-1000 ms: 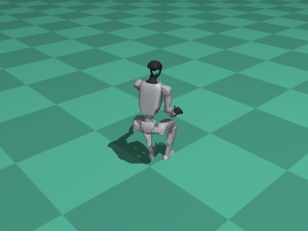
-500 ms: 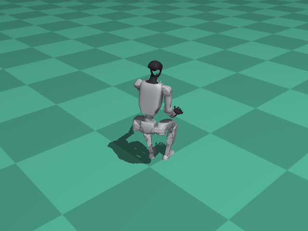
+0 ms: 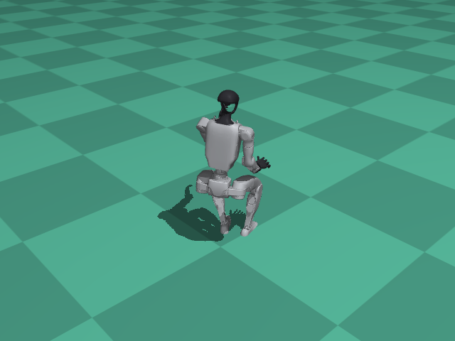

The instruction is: Upper body actions

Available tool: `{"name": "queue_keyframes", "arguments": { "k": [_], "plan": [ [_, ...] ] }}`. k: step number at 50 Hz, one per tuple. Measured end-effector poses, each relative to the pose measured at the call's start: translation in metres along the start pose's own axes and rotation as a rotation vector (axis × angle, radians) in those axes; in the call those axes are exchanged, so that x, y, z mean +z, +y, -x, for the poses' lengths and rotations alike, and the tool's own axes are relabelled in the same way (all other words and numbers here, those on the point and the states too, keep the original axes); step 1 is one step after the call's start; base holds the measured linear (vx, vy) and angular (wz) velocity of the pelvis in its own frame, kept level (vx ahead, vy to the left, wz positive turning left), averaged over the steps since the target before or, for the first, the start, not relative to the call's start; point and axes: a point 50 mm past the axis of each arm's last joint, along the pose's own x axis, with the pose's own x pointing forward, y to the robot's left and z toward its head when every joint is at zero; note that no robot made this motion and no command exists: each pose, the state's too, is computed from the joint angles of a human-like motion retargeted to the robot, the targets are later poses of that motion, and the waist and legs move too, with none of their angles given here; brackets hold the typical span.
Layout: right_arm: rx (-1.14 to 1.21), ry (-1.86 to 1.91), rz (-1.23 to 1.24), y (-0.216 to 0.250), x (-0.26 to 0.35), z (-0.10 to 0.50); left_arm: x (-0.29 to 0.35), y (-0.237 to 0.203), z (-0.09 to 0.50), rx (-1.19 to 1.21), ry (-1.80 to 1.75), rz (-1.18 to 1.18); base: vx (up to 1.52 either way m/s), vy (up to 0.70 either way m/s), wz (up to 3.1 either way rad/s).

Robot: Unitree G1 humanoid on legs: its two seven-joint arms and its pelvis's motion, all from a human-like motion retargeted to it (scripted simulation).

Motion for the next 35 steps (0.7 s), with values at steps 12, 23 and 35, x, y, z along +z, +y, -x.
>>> {"name": "queue_keyframes", "arguments": {
  "k": [12, 23, 35],
  "plan": [
    [-0.024, 0.071, 0.033, -0.008, -0.021, 0.007, 0.003, 0.005, 0.074, -0.196, -0.051, -0.01, 0.0, 0.0, 0.0],
    [-0.013, 0.087, 0.043, -0.006, -0.024, 0.011, -0.035, 0.027, 0.175, -0.537, 0.029, -0.326, 0.0, 0.0, 0.0],
    [0.002, 0.091, 0.038, -0.002, -0.024, 0.014, -0.068, 0.047, 0.245, -0.858, 0.027, -0.652, 0.0, 0.0, 0.0]
  ]
}}
